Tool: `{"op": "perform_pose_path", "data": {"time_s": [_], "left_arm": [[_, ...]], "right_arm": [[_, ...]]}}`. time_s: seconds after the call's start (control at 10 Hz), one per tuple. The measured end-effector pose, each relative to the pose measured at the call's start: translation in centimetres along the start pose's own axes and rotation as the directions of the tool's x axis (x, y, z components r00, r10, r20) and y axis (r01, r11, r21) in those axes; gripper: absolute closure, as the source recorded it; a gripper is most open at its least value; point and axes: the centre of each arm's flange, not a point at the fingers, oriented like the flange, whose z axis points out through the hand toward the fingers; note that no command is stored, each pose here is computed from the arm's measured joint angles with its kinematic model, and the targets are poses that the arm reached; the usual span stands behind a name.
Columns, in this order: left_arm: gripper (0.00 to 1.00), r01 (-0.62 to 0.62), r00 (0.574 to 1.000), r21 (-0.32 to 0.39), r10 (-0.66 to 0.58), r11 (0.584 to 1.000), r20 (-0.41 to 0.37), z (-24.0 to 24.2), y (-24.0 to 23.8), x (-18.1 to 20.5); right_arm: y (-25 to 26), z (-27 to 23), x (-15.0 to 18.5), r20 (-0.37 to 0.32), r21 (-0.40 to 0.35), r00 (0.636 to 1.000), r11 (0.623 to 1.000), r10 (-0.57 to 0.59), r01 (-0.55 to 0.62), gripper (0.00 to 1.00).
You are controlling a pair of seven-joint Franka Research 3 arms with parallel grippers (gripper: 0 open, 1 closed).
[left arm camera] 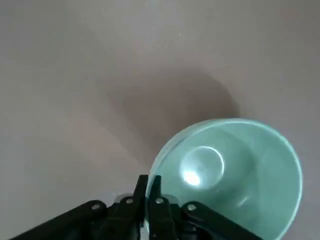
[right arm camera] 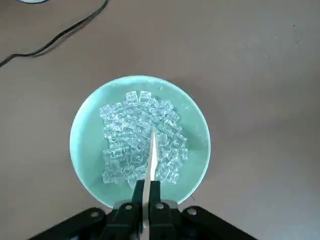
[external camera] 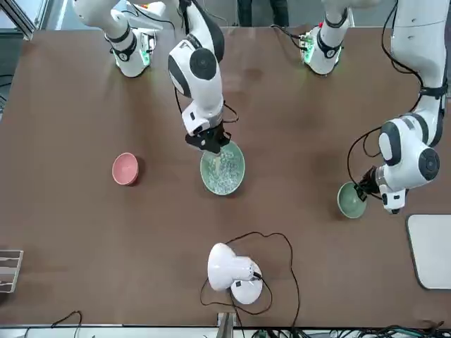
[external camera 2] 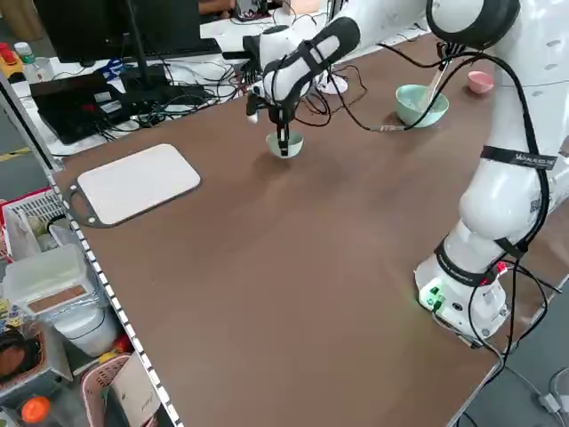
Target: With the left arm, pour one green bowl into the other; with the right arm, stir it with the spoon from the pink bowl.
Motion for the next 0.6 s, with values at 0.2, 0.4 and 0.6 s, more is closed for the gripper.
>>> {"op": "perform_pose_path", "data": {"time_s": [0.2,0.4,0.6], "left_arm": [[0.96,-0.023,1.000,-0.012,0.023,1.000,-0.015,1.0,-0.6,-0.2],[0.83,-0.023,1.000,-0.008,0.023,1.000,-0.010,1.3,-1.1,-0.1],[0.52,-0.010,1.000,-0.017,0.010,1.000,-0.015,0.7,-1.6,0.5]], "right_arm": [[-1.1,1.5,-1.7,0.001,-0.016,1.000,1.000,0.010,-0.010,0.95],[-1.5,1.4,-1.9,-0.005,-0.001,0.998,0.998,0.062,-0.062,0.95],[-2.1,1.6,-1.6,-0.018,0.048,0.992,0.991,0.125,-0.124,0.95]]}}
